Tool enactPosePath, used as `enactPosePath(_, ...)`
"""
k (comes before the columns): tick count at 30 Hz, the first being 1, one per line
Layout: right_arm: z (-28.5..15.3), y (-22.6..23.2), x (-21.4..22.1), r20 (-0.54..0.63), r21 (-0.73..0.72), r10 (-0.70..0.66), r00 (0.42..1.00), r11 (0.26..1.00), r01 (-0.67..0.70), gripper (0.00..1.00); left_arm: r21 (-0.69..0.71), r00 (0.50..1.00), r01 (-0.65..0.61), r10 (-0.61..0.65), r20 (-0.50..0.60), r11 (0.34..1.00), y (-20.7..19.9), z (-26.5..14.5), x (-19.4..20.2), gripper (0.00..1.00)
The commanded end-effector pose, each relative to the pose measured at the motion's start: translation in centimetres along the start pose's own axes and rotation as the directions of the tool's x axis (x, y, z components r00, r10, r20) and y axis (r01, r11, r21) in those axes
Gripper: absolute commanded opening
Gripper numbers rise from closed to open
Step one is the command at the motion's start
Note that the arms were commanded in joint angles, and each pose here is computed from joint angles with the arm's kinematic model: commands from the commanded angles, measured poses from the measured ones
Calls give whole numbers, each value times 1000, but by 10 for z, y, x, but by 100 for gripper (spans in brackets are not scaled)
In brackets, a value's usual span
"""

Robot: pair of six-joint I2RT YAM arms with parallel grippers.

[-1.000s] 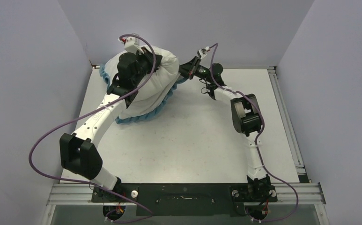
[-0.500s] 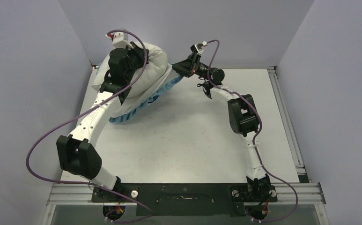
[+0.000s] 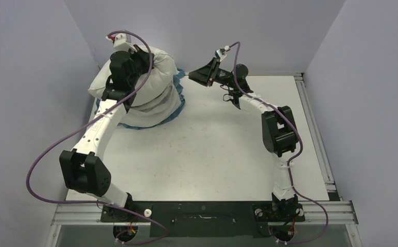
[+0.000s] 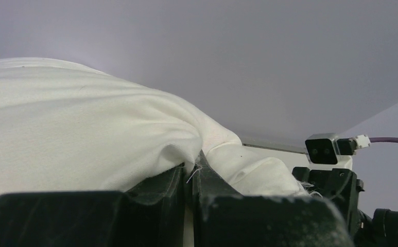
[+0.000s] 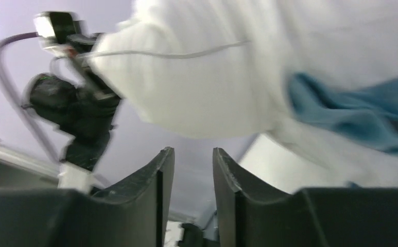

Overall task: Put the pillow into the pillowcase
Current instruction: Stuff the pillow into the pillowcase.

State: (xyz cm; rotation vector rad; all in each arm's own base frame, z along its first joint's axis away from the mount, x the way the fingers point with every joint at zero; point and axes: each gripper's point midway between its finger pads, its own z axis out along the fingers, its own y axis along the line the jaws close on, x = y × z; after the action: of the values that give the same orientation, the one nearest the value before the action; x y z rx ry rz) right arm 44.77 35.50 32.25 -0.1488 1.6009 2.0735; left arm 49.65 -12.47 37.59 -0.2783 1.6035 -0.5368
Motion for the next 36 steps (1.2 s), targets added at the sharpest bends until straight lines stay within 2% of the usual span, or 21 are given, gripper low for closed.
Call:
enactPosePath(1, -4, -37, 25, -168, 327, -182, 969, 917, 229, 38, -46, 999, 10, -7, 51, 999, 19, 4, -26, 0)
enactPosePath(3, -8, -62, 41, -241, 436, -203, 949, 851, 293, 45, -29, 998, 31, -29, 46, 999, 16, 8, -28, 0)
enactPosePath(6, -8, -89, 59, -365, 524, -266, 892, 733, 433, 46, -17, 997, 54, -54, 48, 998, 12, 12, -33, 0)
enactPosePath(10, 11, -104, 74, -487, 529, -353, 799, 609, 592, 46, -2, 996, 75, -75, 55, 997, 8, 15, -41, 0)
enactPosePath(19, 67, -94, 111, -548, 411, -450, 705, 590, 695, 44, -24, 988, 147, -146, 46, 989, 13, 25, -50, 0)
enactPosePath(21, 68, -104, 117, -543, 438, -448, 710, 570, 695, 44, -6, 985, 170, -169, 40, 986, 11, 27, -51, 0)
enactPosePath(26, 75, -125, 95, -449, 526, -492, 746, 530, 665, 44, 8, 976, 209, -209, 61, 978, 10, 27, -61, 0)
enactPosePath(36, 96, -167, 92, -356, 560, -464, 811, 589, 583, 43, 67, 957, 278, -283, 68, 958, 3, 27, -69, 0)
